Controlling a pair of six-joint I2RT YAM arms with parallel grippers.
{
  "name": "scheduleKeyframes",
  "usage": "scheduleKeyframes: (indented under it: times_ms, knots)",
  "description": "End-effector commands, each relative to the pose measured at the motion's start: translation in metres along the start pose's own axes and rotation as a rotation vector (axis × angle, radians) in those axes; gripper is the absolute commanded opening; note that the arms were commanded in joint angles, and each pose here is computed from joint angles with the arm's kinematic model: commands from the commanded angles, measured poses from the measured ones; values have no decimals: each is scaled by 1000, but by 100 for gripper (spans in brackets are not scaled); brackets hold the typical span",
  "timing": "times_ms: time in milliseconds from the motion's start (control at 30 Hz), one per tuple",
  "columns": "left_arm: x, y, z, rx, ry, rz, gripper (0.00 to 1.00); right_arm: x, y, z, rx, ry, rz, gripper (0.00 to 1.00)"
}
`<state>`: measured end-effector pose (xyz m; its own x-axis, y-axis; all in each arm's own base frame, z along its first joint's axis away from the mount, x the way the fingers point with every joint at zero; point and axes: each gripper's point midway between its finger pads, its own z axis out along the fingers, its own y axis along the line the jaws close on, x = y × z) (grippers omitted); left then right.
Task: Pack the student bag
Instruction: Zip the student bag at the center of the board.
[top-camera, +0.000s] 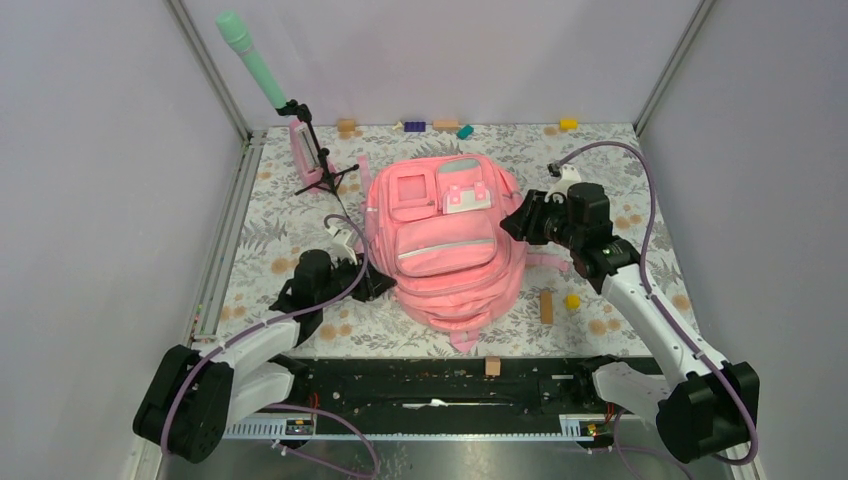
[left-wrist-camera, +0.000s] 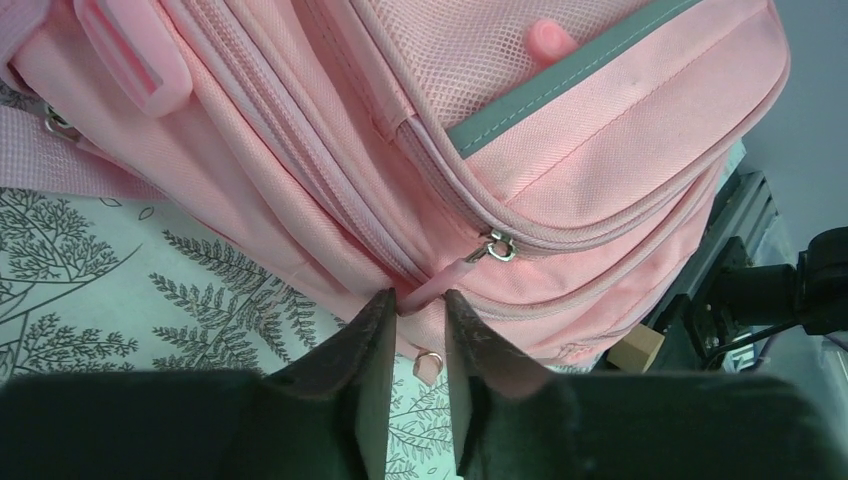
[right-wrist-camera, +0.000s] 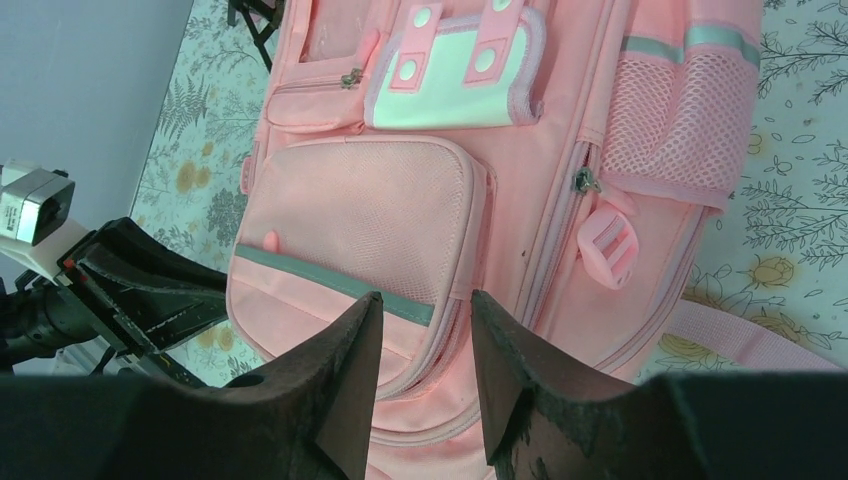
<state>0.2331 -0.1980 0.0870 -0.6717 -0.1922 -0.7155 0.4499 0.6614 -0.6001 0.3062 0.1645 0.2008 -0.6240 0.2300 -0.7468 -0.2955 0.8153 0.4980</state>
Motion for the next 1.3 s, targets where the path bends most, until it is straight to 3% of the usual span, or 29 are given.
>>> scheduleKeyframes:
  times_ms: [0,67,267,367,433,1267]
  knots:
    - [-19,-12,3,55,-58,63,15,-2,3,-7,-15,-15,-21,45]
    - [-18,-9,3,40,-52,67,0,-1,3,-8,-13,-15,-22,45]
    - [-12,-11,-1,56,-36,66,0,11,-4,-8,8,1,-3,46]
    - [-12,-18,-5,78,-44,50,0,20,-2,-9,-15,26,18,58]
    - [-12,-22,-8,88,-55,39,0,26,-1,-9,-29,33,30,60]
    - [12,-63,-9,126,36,149,0,43,4,-4,-92,55,88,54]
